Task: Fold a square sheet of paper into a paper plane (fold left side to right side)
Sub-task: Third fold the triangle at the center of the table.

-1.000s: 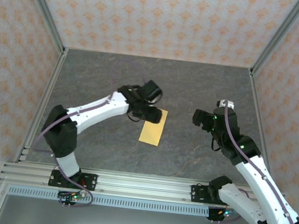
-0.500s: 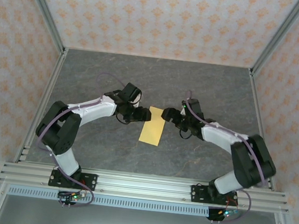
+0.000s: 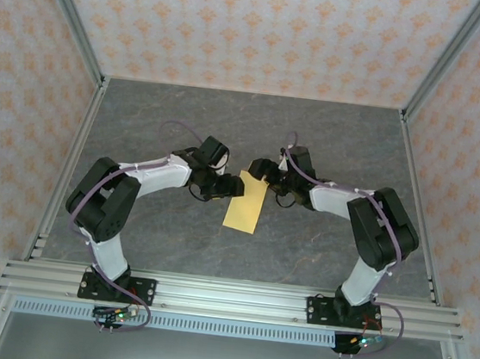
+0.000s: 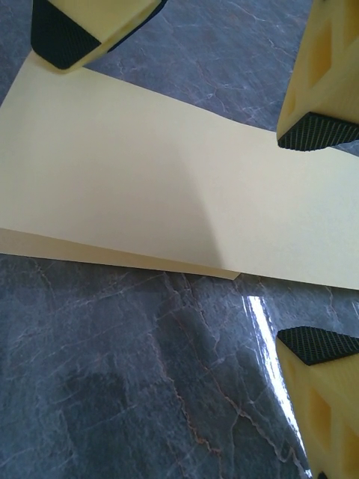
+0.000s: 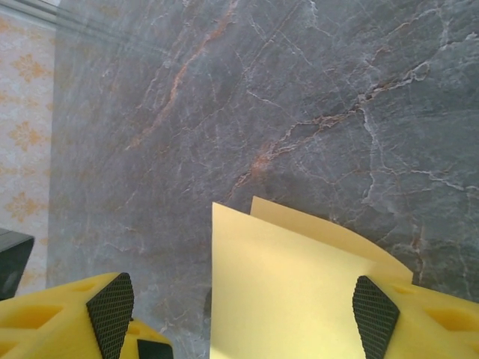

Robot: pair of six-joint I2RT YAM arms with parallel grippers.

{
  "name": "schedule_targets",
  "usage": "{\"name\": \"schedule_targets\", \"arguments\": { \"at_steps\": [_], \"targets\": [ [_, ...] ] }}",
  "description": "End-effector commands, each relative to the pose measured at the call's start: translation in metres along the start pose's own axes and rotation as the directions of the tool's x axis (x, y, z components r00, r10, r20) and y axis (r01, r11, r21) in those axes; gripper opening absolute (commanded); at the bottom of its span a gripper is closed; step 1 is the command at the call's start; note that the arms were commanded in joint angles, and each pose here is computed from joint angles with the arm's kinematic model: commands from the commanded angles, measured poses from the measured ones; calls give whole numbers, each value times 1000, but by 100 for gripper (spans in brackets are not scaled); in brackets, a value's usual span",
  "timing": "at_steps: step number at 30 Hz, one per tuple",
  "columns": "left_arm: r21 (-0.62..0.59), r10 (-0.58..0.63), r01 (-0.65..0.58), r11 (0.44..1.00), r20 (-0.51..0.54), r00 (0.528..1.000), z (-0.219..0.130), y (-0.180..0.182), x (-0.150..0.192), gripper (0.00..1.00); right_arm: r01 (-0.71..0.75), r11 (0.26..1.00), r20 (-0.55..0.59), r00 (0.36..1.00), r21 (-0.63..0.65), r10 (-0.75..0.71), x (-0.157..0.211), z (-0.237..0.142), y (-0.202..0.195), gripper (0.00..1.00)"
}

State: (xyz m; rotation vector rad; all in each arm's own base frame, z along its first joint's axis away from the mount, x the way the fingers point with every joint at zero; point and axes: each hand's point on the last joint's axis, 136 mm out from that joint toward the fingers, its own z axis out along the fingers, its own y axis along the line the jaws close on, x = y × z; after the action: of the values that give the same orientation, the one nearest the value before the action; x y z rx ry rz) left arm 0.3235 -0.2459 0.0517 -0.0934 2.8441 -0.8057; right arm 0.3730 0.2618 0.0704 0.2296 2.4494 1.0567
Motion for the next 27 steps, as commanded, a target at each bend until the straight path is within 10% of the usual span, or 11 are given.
{"name": "schedule_targets", "arguments": {
  "at_steps": [1, 15, 27],
  "targets": [
    [1, -22, 22, 1000, -11, 1000, 6, 5, 4, 66, 22, 999, -12, 1000, 46, -22, -1, 6, -7, 80],
    [111, -55, 61, 992, -57, 997, 21, -9, 7, 61, 27, 996, -35, 999, 83, -24, 7, 11, -21, 78],
    [111, -61, 65, 992, -37, 997, 12, -13, 5, 23, 115, 989, 0, 993, 89, -115, -2, -5, -12, 80]
  ]
}}
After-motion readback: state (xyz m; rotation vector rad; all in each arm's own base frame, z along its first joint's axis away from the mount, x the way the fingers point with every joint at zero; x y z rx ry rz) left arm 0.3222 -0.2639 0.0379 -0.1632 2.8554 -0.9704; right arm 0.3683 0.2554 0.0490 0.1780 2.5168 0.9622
